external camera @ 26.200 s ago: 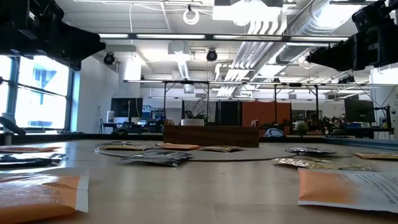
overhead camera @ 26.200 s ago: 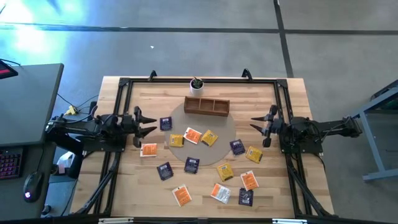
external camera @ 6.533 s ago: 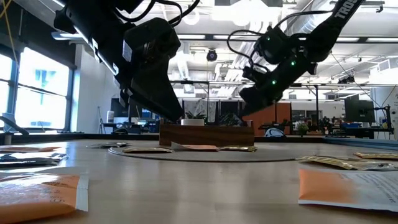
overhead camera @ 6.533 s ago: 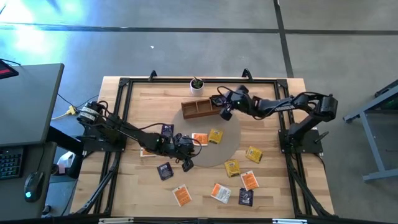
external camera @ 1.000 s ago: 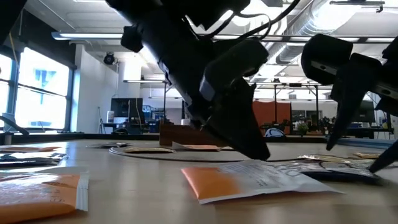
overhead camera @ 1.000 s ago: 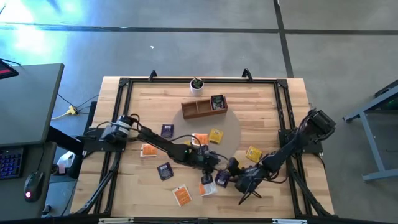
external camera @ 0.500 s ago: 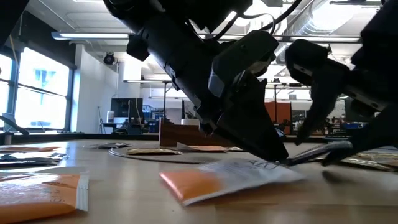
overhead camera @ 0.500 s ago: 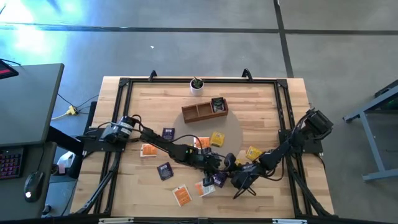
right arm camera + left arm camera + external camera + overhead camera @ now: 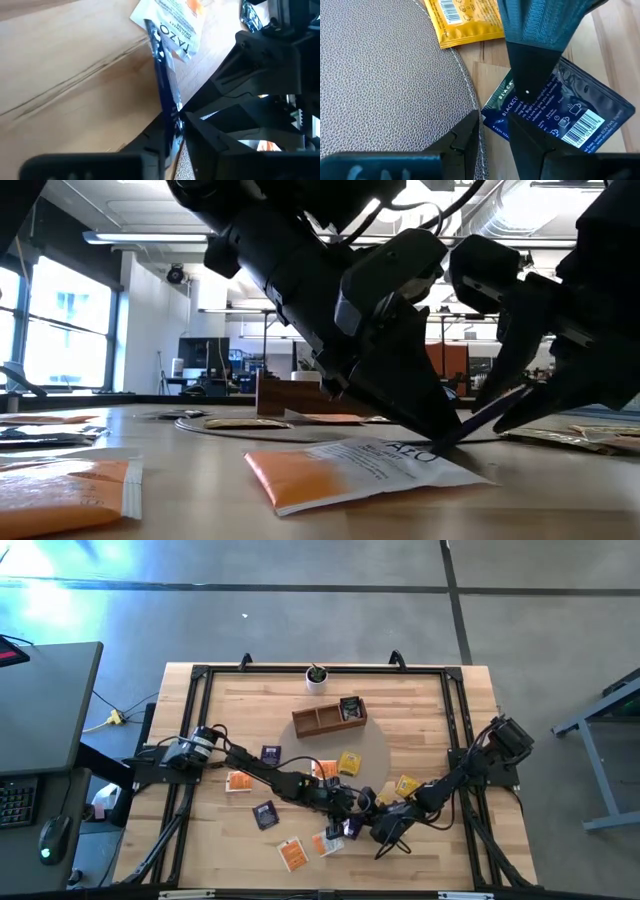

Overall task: Pick & Place Tea
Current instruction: Put the bottom purple tea bag into the right section of the wooden organizer

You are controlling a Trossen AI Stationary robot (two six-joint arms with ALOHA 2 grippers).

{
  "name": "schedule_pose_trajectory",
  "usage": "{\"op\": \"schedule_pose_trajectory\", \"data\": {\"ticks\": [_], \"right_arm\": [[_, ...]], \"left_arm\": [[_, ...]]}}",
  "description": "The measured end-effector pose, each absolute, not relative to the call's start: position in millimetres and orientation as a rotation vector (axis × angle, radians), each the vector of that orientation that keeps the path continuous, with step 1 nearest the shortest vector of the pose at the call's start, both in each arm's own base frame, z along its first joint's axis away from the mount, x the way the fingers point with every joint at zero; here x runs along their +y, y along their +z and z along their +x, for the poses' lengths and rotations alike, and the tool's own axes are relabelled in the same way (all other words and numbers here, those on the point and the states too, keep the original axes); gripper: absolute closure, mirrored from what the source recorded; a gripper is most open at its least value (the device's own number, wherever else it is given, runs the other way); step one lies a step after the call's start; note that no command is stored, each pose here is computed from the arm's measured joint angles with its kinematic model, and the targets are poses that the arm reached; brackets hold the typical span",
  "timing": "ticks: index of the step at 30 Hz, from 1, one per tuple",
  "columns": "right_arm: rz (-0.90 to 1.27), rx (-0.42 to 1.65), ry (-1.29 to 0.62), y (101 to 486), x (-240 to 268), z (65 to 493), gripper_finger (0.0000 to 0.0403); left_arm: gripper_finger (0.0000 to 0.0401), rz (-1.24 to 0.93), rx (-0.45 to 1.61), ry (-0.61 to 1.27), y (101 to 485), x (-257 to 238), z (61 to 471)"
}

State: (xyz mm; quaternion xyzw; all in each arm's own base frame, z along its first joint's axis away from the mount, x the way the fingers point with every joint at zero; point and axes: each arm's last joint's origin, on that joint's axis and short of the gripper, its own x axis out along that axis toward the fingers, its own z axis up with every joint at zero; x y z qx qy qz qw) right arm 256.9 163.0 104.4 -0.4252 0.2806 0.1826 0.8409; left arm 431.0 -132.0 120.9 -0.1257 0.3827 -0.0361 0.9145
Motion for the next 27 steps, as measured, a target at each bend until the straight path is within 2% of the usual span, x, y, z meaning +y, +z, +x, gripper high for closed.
{"op": "schedule_pose_trajectory", "data": {"ticks": [5,11,15,19,23,27], "right_arm": [[-0.889,0.585,0.403,105,167,255,0.0397],[-0.914,0.561,0.389,106,177,248,0.0388],[-0.946,0.533,0.27,116,179,245,0.0399],[-0.974,0.503,0.057,135,174,244,0.0395],[-1.076,0.523,-0.148,156,155,245,0.04],[-1.159,0.605,-0.227,173,127,256,0.0399]], "left_arm": [[0.0298,-0.274,0.804,-0.07,130,-131,427],[0.0298,-0.254,0.761,0.034,174,-125,414],[0.0298,-0.217,0.79,0.117,193,-118,402],[0.0298,-0.218,0.801,0.144,212,-116,390],[0.0298,-0.184,0.814,0.185,227,-114,377],[0.0298,-0.157,0.836,0.228,234,-110,369]]}}
